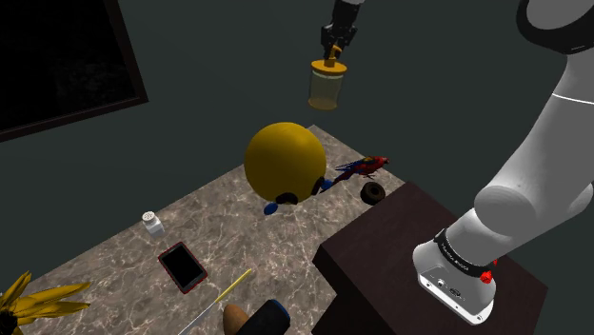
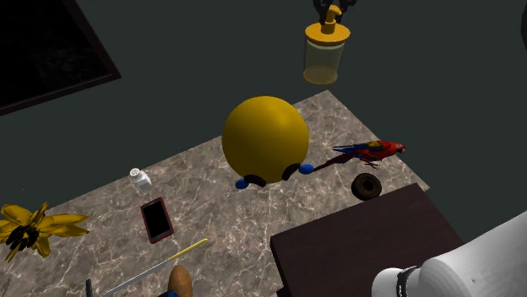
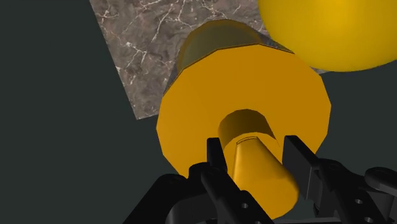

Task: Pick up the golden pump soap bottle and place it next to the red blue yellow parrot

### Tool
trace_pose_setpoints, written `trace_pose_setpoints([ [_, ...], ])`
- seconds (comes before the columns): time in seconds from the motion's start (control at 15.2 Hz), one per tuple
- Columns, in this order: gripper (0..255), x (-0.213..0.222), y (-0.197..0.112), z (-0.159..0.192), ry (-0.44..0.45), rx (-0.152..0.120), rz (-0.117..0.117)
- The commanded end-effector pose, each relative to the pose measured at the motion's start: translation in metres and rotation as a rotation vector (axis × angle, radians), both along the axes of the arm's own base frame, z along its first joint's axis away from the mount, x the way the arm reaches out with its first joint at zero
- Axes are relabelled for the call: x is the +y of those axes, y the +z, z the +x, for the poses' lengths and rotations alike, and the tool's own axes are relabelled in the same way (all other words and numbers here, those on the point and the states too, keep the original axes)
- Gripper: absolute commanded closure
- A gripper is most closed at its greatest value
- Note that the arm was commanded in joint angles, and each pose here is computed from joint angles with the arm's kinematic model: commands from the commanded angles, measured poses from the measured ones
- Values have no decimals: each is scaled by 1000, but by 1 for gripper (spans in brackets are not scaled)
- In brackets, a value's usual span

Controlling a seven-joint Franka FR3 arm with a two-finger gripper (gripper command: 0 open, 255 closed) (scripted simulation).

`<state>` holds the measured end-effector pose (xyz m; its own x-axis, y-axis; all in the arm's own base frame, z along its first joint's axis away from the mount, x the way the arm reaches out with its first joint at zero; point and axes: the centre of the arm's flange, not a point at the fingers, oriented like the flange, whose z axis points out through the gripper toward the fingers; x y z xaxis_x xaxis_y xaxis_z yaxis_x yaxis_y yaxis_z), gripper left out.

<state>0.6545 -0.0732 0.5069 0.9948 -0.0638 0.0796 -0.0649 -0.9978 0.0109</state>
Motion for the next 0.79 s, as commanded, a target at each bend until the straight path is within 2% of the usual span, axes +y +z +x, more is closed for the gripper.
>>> trace_pose_setpoints([
  [0.0, 255, -6, -8, 0, 2, -1, 0],
  [0.73, 255, -6, -66, 0, 2, -1, 0],
])
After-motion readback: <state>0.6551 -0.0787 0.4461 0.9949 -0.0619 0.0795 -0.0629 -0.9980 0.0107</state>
